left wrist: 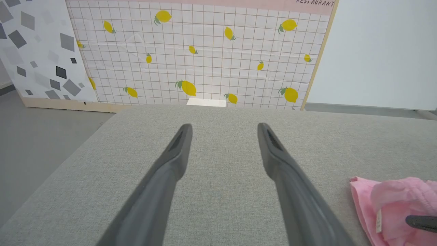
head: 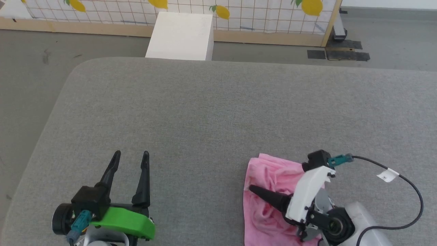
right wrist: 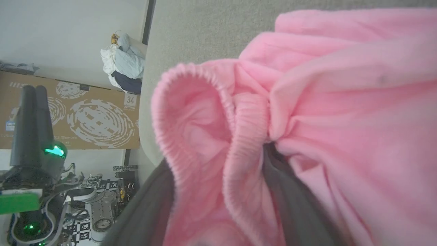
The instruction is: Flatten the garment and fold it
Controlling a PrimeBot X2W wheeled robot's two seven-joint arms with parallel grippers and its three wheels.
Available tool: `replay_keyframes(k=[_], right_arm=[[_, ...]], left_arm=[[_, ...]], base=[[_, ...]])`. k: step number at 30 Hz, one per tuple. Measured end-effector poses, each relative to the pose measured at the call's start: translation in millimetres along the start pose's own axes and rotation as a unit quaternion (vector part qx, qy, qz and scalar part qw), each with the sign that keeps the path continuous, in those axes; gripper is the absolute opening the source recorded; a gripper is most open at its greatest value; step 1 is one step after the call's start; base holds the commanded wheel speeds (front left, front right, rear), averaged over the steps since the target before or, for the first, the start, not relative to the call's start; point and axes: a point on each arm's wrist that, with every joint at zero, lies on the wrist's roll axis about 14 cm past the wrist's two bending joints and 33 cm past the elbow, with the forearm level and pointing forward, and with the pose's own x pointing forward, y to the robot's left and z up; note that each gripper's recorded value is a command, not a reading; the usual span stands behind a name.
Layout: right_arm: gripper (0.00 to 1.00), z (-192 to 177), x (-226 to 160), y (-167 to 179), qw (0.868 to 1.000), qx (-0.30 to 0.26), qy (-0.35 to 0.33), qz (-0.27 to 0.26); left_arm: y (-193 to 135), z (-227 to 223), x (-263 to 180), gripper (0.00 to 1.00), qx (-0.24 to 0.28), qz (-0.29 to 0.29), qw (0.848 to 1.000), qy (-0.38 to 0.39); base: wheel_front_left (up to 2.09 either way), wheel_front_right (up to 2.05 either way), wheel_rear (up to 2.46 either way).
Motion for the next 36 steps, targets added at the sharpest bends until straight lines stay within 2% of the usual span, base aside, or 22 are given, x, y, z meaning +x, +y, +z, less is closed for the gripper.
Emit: replay_keyframes(k=[6, 11, 15, 18, 21, 24, 25, 36], right_arm=[[1.0, 9.4, -2.5, 27.9, 0.995, -0.092, -0.026, 0.013], [1.0, 18.9, -9.2, 43.5, 0.979, -0.195, -0.055, 0.007], [1.0, 32.7, -19.3, 51.3, 0.954, -0.285, -0.096, -0.006], [1.0, 54.2, -32.4, 58.1, 0.926, -0.344, -0.157, -0.017], [1.0, 79.3, -52.3, 60.7, 0.89, -0.392, -0.23, -0.037], [1.0, 99.0, -75.5, 54.0, 0.862, -0.409, -0.295, -0.063], [1.0, 108.7, -91.1, 46.8, 0.847, -0.409, -0.33, -0.08], [1.0, 132.6, -178.3, -3.5, 0.805, -0.349, -0.442, -0.188]], left_arm=[[-6.3, -1.2, 2.5, 1.0, -0.004, -0.008, 1.0, -0.001], [-8.4, 0.4, 3.1, 1.0, -0.005, -0.011, 1.0, -0.005], [-9.8, 1.6, 3.4, 1.0, -0.005, -0.013, 1.0, -0.007], [-10.1, 2.4, 4.0, 1.0, -0.005, -0.014, 1.0, -0.008], [-11.2, 4.5, 4.9, 1.0, -0.004, -0.016, 1.0, -0.012], [-10.9, 7.2, 6.7, 1.0, -0.003, -0.015, 1.0, -0.016], [-9.9, 9.0, 7.7, 1.0, -0.002, -0.013, 1.0, -0.019], [-4.9, 15.4, 10.2, 1.0, 0.003, -0.004, 1.0, -0.03]], base=[[0.0, 0.0, 0.0], [0.0, 0.0, 0.0], [0.0, 0.0, 0.0], [0.0, 0.0, 0.0], [0.0, 0.0, 0.0], [0.0, 0.0, 0.0], [0.0, 0.0, 0.0], [0.0, 0.0, 0.0]])
